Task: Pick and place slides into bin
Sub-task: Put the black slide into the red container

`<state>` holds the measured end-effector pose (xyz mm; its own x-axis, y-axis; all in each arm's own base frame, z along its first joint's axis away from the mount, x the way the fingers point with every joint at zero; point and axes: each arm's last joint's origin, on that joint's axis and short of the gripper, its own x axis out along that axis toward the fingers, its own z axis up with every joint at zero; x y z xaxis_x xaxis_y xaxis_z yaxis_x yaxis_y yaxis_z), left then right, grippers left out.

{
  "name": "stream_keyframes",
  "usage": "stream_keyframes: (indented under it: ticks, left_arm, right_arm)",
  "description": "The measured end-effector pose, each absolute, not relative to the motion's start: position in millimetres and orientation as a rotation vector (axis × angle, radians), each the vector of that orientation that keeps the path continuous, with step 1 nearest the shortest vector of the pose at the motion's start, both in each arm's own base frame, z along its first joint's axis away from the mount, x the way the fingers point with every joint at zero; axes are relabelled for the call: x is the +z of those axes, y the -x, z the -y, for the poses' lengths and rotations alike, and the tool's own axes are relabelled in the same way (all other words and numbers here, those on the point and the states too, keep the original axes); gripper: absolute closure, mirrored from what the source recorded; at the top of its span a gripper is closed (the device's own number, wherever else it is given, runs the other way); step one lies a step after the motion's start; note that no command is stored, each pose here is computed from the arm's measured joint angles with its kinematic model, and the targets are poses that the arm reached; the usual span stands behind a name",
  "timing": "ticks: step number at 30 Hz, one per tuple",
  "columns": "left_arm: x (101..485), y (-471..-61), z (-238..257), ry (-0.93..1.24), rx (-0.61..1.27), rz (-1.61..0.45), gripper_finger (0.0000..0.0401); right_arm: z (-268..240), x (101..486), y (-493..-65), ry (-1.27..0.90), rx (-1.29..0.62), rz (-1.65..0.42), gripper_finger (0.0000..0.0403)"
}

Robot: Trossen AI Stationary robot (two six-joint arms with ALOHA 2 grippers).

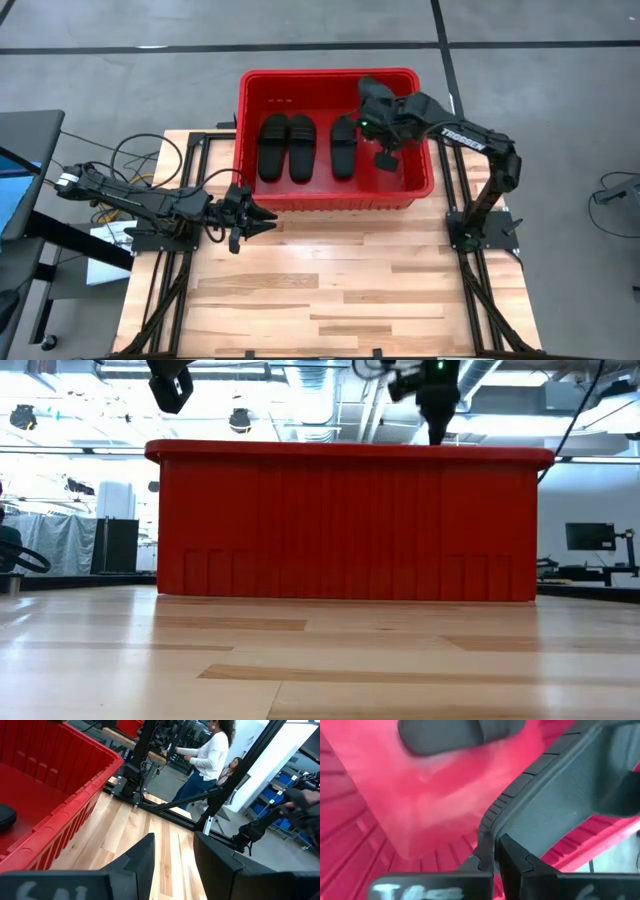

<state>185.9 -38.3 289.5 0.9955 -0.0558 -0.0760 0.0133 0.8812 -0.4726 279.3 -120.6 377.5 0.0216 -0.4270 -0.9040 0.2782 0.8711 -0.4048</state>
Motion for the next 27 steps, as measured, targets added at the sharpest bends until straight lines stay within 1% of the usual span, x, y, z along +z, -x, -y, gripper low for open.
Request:
stream_keyframes:
  ticks: [13,20,27]
  left_arm:
    - [290,-186,38,0.491,-0.037,-0.086,0.0276]
    - [290,-186,38,0.493,-0.037,-0.084,0.0276]
    - [290,-186,38,0.493,-0.037,-0.085,0.0276]
  right_arm:
    - [136,301,-294,0.086,-0.452,-1.728,0.0403]
    - [145,274,-303,0.057,-0.391,-1.778,0.0403]
    - [160,254,-309,0.013,-0.383,-1.815,0.0403]
